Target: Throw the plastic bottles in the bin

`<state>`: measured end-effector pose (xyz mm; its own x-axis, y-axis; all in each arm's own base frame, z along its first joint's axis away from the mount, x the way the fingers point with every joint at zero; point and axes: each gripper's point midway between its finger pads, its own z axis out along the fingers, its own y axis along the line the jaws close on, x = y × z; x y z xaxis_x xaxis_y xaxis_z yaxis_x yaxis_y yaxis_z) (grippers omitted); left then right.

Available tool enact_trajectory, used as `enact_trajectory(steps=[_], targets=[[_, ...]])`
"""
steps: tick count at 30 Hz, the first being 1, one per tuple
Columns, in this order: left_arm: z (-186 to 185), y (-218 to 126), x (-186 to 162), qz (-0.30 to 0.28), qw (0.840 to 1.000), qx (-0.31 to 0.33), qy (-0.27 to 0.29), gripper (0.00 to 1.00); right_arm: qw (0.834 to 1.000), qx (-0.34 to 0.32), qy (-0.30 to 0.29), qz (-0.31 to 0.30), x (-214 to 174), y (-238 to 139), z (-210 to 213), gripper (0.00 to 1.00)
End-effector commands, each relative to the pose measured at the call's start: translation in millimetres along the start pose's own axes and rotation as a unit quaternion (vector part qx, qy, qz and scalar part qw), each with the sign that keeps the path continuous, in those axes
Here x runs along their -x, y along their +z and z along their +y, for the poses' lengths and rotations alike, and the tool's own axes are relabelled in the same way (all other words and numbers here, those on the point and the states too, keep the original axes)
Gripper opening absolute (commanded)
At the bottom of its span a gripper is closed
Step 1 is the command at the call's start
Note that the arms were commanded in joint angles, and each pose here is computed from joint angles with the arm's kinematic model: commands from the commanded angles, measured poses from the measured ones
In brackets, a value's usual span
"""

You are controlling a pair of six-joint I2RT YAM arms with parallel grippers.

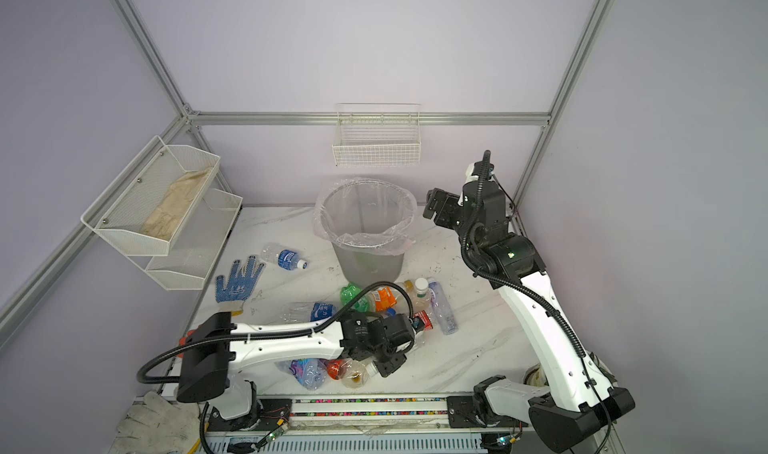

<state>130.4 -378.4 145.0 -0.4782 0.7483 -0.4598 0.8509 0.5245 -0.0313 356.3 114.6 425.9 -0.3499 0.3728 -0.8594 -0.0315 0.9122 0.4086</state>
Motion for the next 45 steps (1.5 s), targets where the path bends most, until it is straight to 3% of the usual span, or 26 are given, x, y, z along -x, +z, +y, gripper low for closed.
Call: enact_trajectory(steps=[1,5,9,12,15,17,19,24,25,26,27,29,32,37,40,45], targets=[[12.2,-115.6,71.2,-0.151,0.987,0.031,0.043,0.4,1.0,-0.015,0.0,-0.018,10.7,-8.3,-6.5,0.97],[61.0,-231.3,106.6,-0.283,0.951,0.118,0.021,0.4,0.998,-0.03,0.008,-0.049,24.8,-19.8,-13.0,0.97],[105.4,-332.7,131.9,-0.421,0.889,0.176,-0.021,0.41,0.999,-0.024,0.012,-0.047,24.7,-21.8,-11.6,0.97],[134.3,-380.0,143.1,-0.489,0.846,0.205,-0.052,0.41,0.999,-0.018,0.017,-0.04,21.8,-20.6,-9.6,0.97],[158.6,-398.8,153.5,-0.518,0.828,0.205,-0.068,0.43,0.999,-0.014,0.019,-0.04,22.6,-22.2,-8.5,0.97],[180.3,-394.1,160.4,-0.515,0.829,0.204,-0.081,0.43,0.999,-0.013,0.018,-0.04,23.3,-22.8,-7.7,0.97],[201.6,-371.5,170.4,-0.492,0.843,0.197,-0.094,0.44,0.999,-0.011,0.019,-0.039,23.3,-22.8,-6.9,0.97],[250.1,-263.9,183.2,-0.373,0.902,0.17,-0.136,0.45,0.999,-0.006,0.024,-0.036,22.3,-21.2,-4.7,0.97],[255.9,-251.1,181.9,-0.35,0.91,0.17,-0.14,0.54,0.999,-0.004,0.025,-0.037,23.1,-22.0,-3.8,0.98],[258.0,-248.3,182.3,-0.337,0.915,0.171,-0.139,0.82,0.999,-0.003,0.025,-0.037,23.5,-22.8,-3.7,0.97],[258.8,-261.3,184.6,-0.34,0.912,0.181,-0.141,1.0,0.999,-0.004,0.025,-0.039,25.1,-23.9,-3.8,0.97],[248.1,-307.4,190.1,-0.385,0.895,0.185,-0.128,1.0,0.999,-0.005,0.023,-0.044,28.1,-27.1,-4.1,0.97],[228.9,-380.3,187.8,-0.472,0.854,0.191,-0.106,1.0,0.999,-0.007,0.021,-0.045,28.5,-26.0,-4.6,0.98],[214.3,-439.6,152.0,-0.533,0.812,0.209,-0.114,1.0,0.999,-0.003,0.022,-0.029,19.5,-14.4,-2.4,0.98],[221.4,-449.0,123.9,-0.539,0.793,0.246,-0.142,1.0,1.0,-0.005,0.02,-0.022,13.7,-10.4,-3.8,0.97],[240.0,-428.1,86.2,-0.509,0.787,0.289,-0.195,1.0,1.0,-0.006,0.016,-0.016,10.0,-6.7,-4.2,0.97]])
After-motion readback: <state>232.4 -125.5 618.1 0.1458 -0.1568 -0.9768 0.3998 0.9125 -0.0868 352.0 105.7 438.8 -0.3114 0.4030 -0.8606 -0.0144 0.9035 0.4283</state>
